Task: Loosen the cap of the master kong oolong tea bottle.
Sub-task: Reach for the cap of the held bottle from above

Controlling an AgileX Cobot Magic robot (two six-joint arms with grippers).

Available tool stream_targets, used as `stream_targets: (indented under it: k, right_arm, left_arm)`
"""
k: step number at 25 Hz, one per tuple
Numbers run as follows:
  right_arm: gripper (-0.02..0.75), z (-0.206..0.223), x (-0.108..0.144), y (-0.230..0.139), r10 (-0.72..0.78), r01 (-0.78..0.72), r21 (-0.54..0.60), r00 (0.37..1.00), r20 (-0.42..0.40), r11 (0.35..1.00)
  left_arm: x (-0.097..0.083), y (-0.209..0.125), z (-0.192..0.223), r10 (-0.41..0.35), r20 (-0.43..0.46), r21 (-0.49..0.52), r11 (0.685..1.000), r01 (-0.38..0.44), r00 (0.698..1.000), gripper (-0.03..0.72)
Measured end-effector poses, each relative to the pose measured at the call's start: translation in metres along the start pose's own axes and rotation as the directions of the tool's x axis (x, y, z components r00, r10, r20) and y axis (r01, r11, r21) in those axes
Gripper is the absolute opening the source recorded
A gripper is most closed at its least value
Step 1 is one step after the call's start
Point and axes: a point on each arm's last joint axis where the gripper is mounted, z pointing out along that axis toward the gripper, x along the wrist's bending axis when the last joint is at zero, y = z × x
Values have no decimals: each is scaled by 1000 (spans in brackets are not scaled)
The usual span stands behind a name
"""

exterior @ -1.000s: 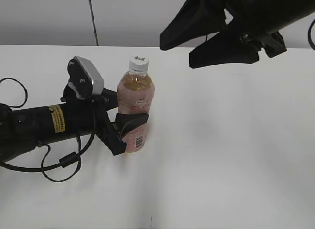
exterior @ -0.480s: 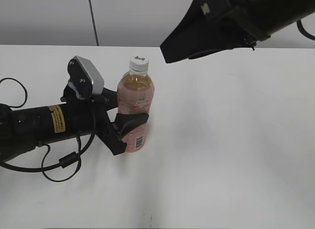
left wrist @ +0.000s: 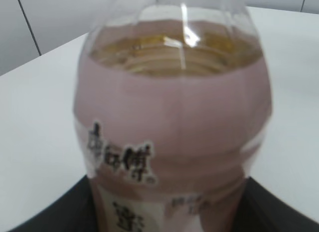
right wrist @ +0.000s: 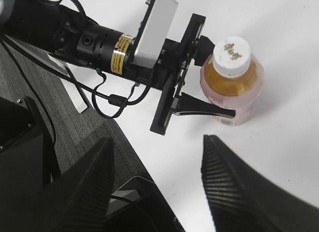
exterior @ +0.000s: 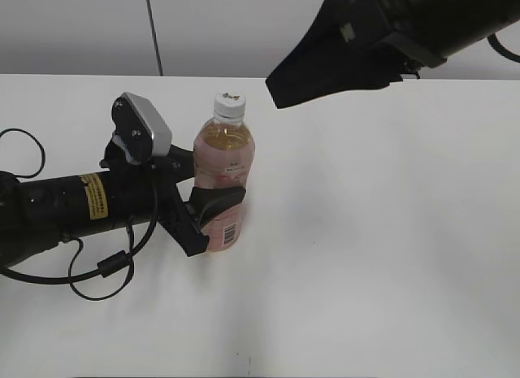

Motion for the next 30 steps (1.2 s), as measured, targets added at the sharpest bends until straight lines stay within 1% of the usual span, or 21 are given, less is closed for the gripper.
stream_targets:
  k: [25,26,28,30]
  right_arm:
    - [421,0,0,0,5,-5,0,1000,0,1000]
    - [420,0,0,0,36,-36,0,999,-1,999]
    - [417,0,0,0,151,-151,-4,988,0,988]
    - [407,0,0,0,313,-313,-6,950,0,950]
  left_arm:
    - [0,0,0,0,1,0,1000,0,1000,389]
    - [0,0,0,0,1,0,1000,0,1000,389]
    - [0,0,0,0,1,0,1000,0,1000,389]
    - [0,0,0,0,1,0,1000,0,1000,389]
